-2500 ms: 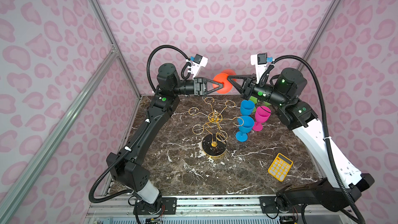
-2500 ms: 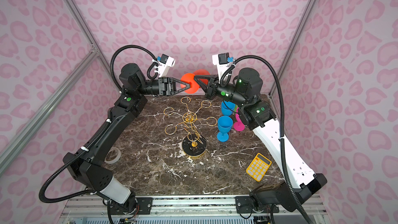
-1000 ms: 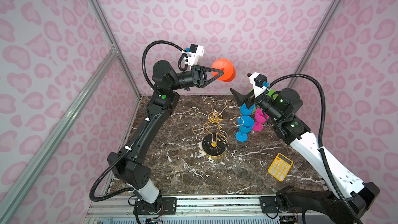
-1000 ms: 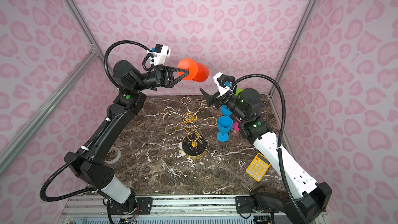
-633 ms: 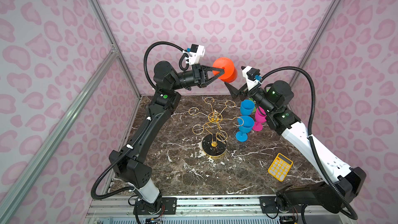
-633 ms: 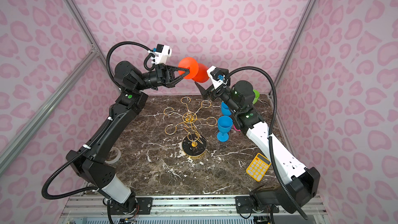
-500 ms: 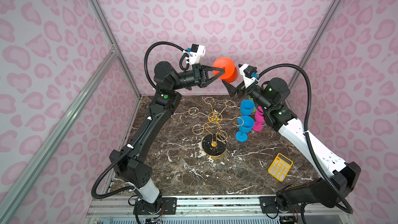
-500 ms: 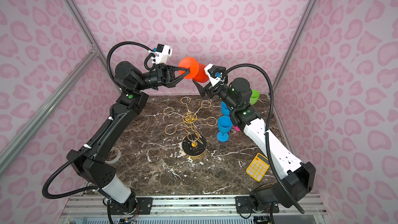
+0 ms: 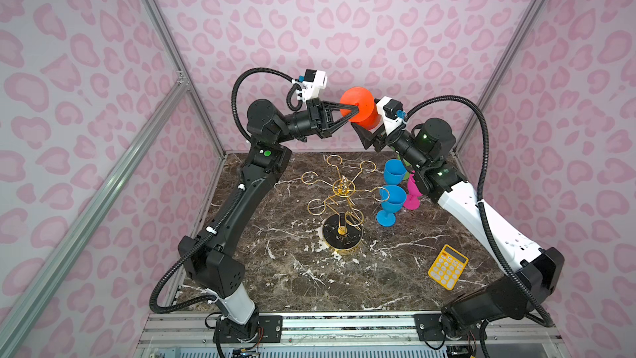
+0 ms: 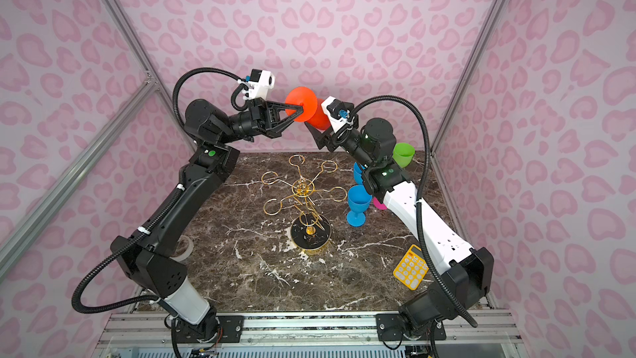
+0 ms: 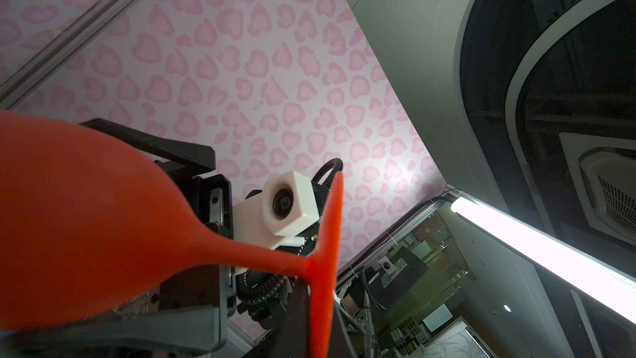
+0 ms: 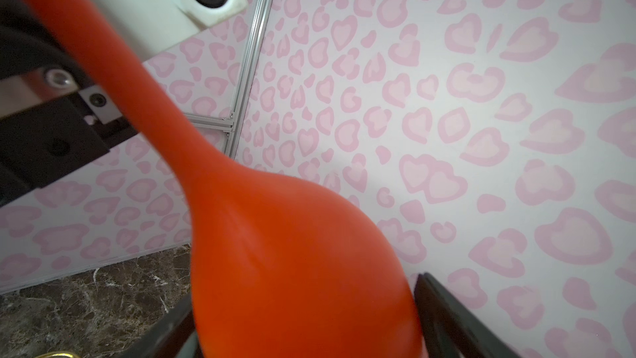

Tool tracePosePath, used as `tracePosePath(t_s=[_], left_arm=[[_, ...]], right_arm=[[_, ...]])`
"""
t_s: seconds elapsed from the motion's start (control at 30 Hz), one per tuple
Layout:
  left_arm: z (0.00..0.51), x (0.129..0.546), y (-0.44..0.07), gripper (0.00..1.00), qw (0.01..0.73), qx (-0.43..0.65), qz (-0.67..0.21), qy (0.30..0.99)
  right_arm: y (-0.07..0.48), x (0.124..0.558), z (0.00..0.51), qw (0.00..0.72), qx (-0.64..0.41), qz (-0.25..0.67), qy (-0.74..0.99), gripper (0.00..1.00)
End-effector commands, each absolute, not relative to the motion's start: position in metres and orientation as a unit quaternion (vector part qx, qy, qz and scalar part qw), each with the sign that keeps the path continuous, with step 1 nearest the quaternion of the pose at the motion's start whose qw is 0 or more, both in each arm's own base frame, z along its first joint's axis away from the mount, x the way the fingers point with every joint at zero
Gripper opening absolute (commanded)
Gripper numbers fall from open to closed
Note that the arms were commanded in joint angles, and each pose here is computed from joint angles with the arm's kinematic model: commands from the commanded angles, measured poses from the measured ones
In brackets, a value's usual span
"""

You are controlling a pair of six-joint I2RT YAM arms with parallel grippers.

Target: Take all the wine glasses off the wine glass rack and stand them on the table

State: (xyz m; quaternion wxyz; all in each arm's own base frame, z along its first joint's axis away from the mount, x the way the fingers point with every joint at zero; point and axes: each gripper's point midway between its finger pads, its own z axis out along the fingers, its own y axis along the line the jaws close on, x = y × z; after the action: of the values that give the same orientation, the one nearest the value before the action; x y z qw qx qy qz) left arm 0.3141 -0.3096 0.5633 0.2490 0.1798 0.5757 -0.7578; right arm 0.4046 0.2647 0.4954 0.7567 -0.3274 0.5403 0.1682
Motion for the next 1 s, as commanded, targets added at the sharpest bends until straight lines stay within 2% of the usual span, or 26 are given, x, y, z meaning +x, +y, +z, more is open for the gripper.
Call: tracePosePath(t_s=[0.0,0.17,0.43,0.6,0.7,0.77,0.83,0.97], left_arm=[[0.571,0.304,-0.308,0.04,0.247,0.201,-0.764,0.561],[0.569,0.304,-0.310,0.04,0.242,0.199,-0.766,0.561],[0.570,0.302,-0.309,0.06,0.244,0.205,-0.767,0.558],[0.571,0.302,-0.309,0.34,0.258,0.213,-0.761,0.556],[0.573,0.301,-0.308,0.55,0.272,0.220,-0.756,0.553],[0.574,0.301,-0.308,0.79,0.283,0.226,-0.753,0.550],[0.573,0.300,-0.308,0.84,0.292,0.234,-0.749,0.547],[0.565,0.304,-0.307,0.84,0.331,0.251,-0.725,0.549]], right_arm=[[0.266,0.406,0.502,0.765,-0.319,0.172,0.532,0.90],[0.271,0.406,0.502,0.765,-0.321,0.174,0.531,0.93],[0.264,0.405,0.503,0.763,-0.311,0.167,0.541,0.80],[0.257,0.393,0.505,0.760,-0.306,0.171,0.548,0.78],[0.251,0.384,0.505,0.755,-0.303,0.173,0.555,0.77],[0.245,0.376,0.508,0.757,-0.297,0.172,0.557,0.77],[0.237,0.373,0.510,0.753,-0.284,0.171,0.568,0.77],[0.223,0.370,0.501,0.722,-0.272,0.168,0.613,0.77]])
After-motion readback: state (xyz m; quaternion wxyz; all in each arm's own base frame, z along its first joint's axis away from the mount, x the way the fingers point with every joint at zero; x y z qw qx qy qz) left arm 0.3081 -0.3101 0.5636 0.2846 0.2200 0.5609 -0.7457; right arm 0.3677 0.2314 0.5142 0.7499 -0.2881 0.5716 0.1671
